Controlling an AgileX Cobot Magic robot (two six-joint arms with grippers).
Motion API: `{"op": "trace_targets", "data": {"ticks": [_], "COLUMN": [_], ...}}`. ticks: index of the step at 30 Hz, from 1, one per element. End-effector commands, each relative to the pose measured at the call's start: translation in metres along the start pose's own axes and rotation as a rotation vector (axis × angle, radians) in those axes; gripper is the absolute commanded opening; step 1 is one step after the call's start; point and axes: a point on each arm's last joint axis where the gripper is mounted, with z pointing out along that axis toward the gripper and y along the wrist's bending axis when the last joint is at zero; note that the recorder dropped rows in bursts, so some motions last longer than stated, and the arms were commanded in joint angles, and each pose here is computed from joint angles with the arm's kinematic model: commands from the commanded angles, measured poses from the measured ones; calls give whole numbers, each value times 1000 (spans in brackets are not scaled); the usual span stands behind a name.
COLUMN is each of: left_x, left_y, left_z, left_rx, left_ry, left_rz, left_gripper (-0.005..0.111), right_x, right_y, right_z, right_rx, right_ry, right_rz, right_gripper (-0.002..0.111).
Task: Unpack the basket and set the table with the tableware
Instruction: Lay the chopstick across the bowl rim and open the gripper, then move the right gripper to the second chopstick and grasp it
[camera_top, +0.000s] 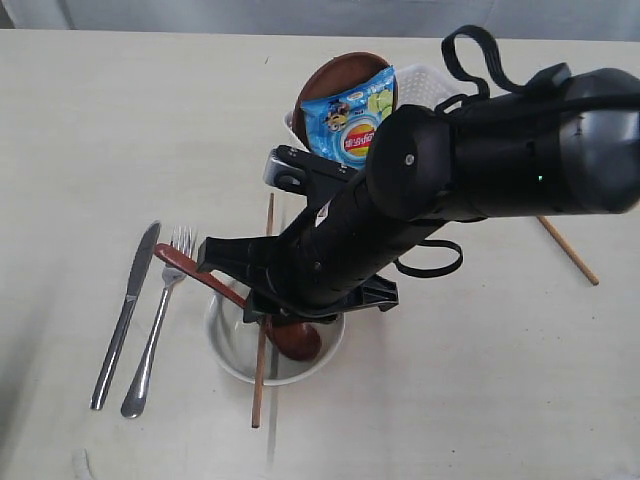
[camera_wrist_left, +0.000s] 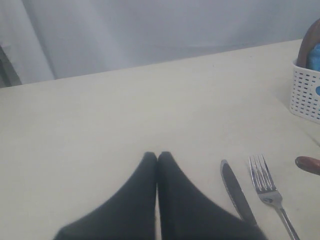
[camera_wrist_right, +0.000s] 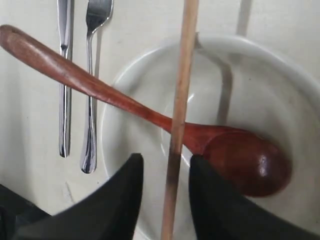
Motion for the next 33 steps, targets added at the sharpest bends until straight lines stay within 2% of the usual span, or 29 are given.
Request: {"op": "trace_targets", "data": {"ticks": [1, 6, 12, 16, 21, 25, 29, 33], "left_x": [0, 0, 0, 0, 0, 0, 0, 0], "left_y": [0, 0, 0, 0, 0, 0, 0, 0], "left_z": [0, 0, 0, 0, 0, 0, 0, 0], "left_rx": [-2, -2, -2, -2, -2, -2, -2, -2], "left_ry": [-7, -7, -7, -7, -7, -7, -7, -7], "left_rz": [-2, -2, -2, -2, -2, -2, -2, -2], "left_gripper": [0, 0, 0, 0, 0, 0, 0, 0], "right_x": [0, -1, -15, -35, -58, -69, -80, -90], "right_y": [0, 2, 13, 16, 8, -21, -71, -123], "right_z": [0, -1, -16, -38, -86, -129, -161, -170], "right_rx": [-1, -6, 1, 19, 103, 252, 466, 537], "right_ry": [-2, -5, 18, 52, -1, -74, -124, -138], "right_rz": [-9, -22, -104, -132, -210, -207, -101, 39], "right_gripper": [42, 42, 42, 42, 42, 42, 42, 42]}}
